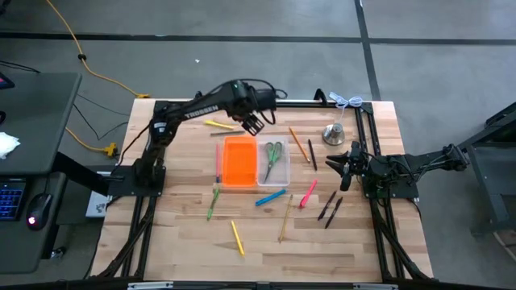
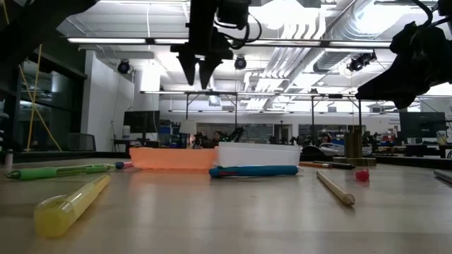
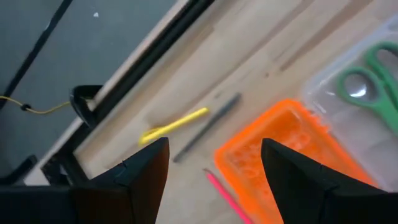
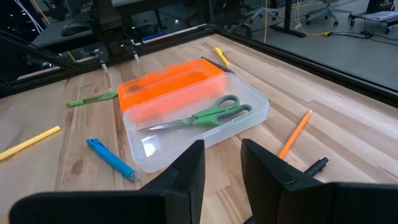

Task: Pick & place school supplies into a supply box
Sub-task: Put the yellow pen into the supply box

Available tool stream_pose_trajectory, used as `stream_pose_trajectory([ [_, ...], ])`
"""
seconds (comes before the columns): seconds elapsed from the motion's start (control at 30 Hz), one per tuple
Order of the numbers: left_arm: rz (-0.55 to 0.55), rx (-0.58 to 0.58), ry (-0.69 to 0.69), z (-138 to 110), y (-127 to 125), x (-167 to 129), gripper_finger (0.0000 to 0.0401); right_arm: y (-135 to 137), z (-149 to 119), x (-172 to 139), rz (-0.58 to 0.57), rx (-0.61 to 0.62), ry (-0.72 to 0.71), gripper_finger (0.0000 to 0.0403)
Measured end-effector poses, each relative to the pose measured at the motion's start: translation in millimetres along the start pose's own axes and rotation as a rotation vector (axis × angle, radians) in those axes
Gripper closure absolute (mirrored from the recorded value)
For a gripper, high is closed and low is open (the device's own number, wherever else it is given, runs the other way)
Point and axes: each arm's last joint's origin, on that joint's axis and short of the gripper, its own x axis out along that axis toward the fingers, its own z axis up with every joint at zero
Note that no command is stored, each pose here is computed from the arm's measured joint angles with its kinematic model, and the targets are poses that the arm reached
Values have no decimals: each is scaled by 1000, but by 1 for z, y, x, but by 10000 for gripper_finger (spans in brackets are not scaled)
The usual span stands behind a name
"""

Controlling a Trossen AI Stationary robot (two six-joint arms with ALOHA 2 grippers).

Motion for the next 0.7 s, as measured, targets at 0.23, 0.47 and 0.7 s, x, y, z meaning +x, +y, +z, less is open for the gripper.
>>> stream_pose_trajectory([
  [0.23, -10, 62, 29, 10, 32, 9, 121, 0, 0, 0, 0, 0, 0, 320],
  [0.47, -32, 145, 77, 16, 60, 24, 117, 0, 0, 0, 0, 0, 0, 320],
  [0.7, -84, 155, 43, 18, 90, 32, 120, 0, 0, 0, 1, 0, 1, 320],
])
